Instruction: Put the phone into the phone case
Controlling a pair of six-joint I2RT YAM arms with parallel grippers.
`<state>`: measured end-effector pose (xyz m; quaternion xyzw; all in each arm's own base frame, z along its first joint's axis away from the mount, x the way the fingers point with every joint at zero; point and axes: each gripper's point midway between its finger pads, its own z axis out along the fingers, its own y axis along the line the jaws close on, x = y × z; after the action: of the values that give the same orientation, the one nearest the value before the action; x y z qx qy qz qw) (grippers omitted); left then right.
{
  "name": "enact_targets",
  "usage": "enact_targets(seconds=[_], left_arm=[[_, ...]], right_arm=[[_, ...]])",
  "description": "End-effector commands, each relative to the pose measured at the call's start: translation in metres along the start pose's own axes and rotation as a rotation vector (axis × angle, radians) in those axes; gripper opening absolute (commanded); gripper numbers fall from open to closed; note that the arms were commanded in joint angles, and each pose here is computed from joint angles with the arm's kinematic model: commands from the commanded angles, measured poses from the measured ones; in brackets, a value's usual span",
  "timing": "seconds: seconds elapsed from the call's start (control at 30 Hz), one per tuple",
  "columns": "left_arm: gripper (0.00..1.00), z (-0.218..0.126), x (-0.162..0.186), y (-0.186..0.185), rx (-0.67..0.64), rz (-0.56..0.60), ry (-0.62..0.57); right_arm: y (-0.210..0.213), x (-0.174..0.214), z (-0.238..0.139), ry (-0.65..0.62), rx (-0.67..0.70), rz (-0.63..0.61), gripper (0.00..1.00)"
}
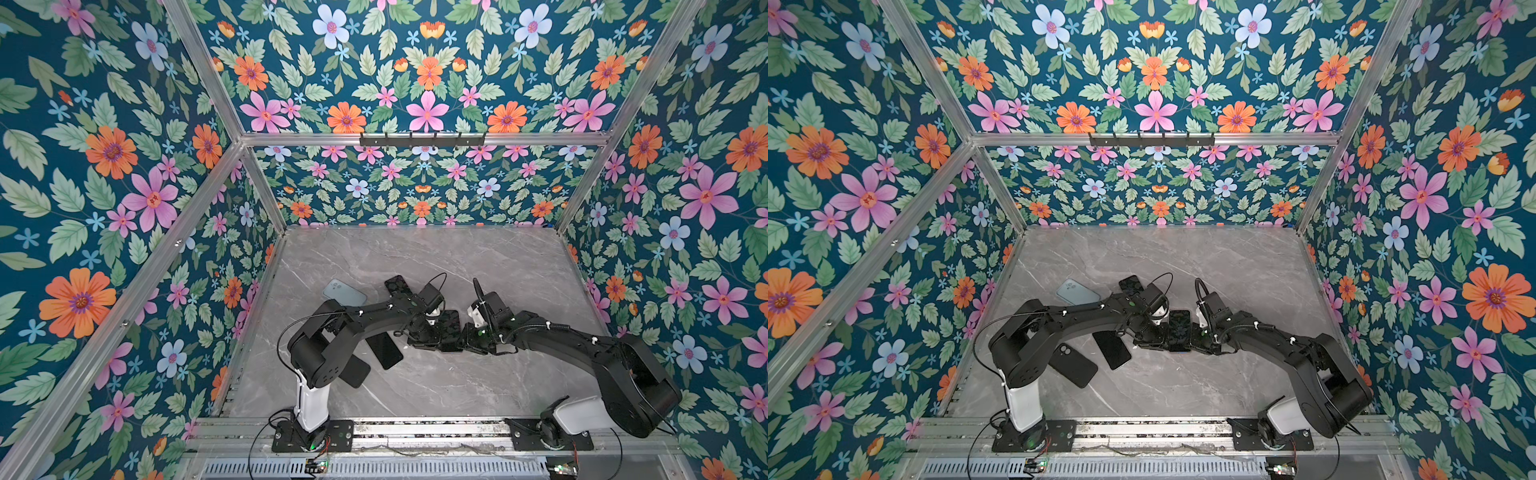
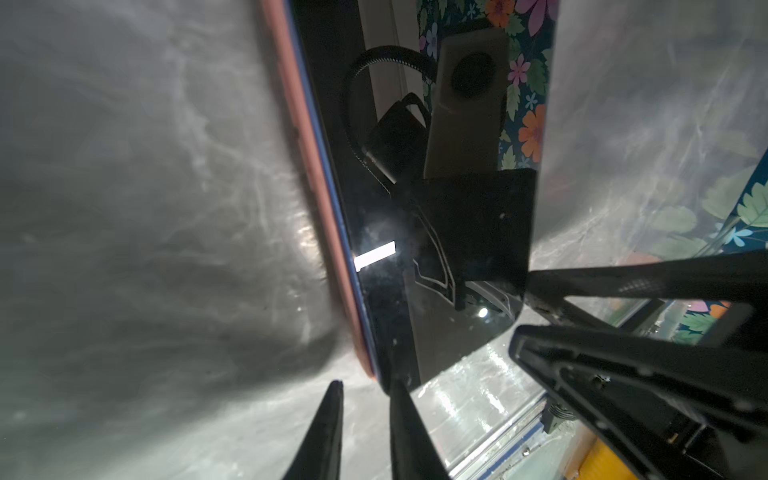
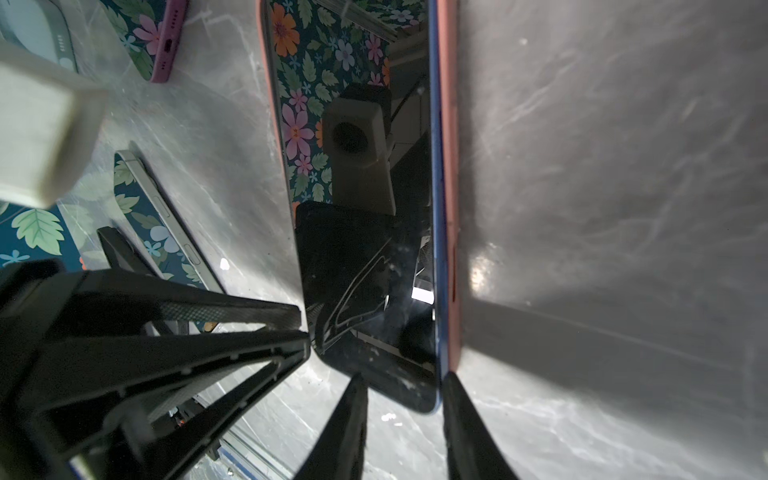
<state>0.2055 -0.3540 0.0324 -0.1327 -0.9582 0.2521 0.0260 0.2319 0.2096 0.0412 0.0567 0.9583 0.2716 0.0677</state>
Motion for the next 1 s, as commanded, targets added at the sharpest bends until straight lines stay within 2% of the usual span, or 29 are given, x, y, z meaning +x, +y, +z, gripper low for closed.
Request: enact_targets(seconds=[0.0,0.3,0.97], left_arm=[[0.2,0.001,-0.002,-0.001,-0.001,0.01,-0.003],[0.14,0.0,-0.006,-0.006,0.007,0.014,-0.014],[0.13,0.017,0.0,0.002,-0.002,0.013,0.017]], right_arm=[[0.002,0.0,0.0,0.0,-0.01,-0.003,0.32],[0.002,0.001,0.002,0.003,-0.018,0.003,0.32],[0.001,0.004,0.003,0.006,-0.026,0.009,0.32]])
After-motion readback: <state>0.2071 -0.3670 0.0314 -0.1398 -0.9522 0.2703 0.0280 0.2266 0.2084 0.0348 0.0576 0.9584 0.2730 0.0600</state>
